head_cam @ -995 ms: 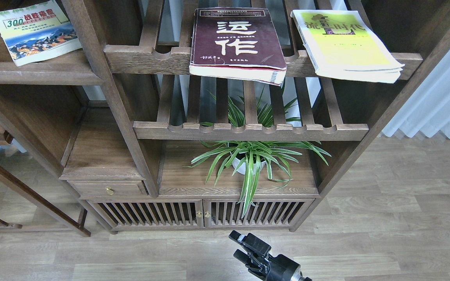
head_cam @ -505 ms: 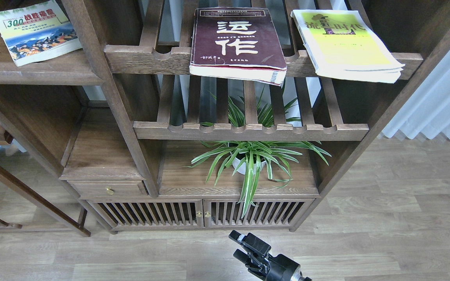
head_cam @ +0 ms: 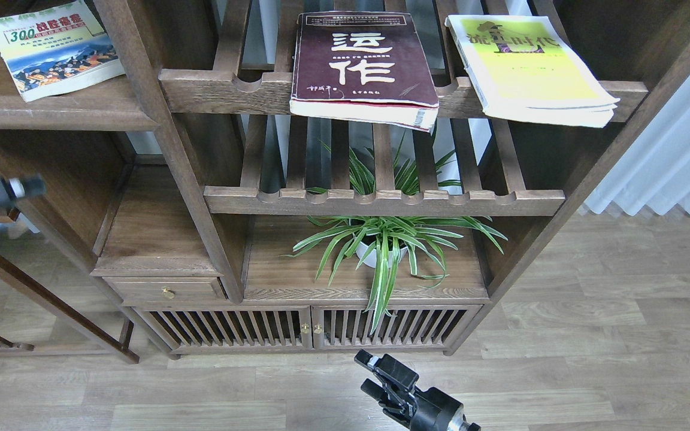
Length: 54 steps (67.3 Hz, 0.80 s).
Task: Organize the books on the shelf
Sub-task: 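Withdraw the left gripper from the shelf, then reach the right gripper up to the yellow-green book on the top shelf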
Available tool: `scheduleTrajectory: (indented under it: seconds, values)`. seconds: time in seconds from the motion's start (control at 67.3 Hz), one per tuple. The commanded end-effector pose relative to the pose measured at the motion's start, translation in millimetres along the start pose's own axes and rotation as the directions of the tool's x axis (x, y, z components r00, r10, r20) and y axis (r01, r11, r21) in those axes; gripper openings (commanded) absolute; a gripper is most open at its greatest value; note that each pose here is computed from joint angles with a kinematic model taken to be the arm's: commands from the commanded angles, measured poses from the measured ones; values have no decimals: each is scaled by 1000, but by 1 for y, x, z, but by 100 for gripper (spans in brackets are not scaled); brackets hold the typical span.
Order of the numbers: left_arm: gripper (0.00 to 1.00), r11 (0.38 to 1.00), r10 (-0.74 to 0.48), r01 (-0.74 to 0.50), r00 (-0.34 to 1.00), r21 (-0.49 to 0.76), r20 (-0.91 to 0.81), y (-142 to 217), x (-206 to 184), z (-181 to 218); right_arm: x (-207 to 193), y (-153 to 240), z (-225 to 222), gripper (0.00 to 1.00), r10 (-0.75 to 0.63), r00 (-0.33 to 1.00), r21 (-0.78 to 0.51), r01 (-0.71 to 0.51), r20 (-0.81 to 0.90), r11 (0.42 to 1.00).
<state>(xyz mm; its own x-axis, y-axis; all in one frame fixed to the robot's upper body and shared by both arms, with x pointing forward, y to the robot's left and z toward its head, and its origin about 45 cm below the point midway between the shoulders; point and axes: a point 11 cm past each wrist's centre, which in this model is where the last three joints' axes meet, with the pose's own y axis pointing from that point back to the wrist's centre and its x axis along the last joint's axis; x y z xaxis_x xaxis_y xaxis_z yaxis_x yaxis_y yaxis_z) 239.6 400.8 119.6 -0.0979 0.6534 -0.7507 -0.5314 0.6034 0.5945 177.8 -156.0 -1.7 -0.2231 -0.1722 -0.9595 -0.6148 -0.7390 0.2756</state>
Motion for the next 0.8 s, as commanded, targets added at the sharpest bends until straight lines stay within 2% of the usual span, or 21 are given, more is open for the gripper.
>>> scheduleTrajectory:
  seconds: [0.0,0.178,0.356,0.683,0.787]
  values:
    - [99,1000,-14,13,990,-5,-140,-36,24,-41,-25,-11,-18,99,-67,997,24,67,-39,997]
    - [99,1000,-17,9,957,-29,-291,-82,42,-92,-77,-23,-43,99,-206,973,62,213,-107,975]
    - [99,999,-31,36,938,8,-345,-100,39,-126,-126,-25,-69,99,-323,929,103,344,-183,933]
    - [99,1000,-19,23,934,8,-356,-100,43,-131,-169,-10,-98,99,-412,874,173,462,-258,870]
    - [99,1000,-16,21,933,10,-359,-99,44,-133,-185,-1,-113,99,-437,851,224,505,-291,834]
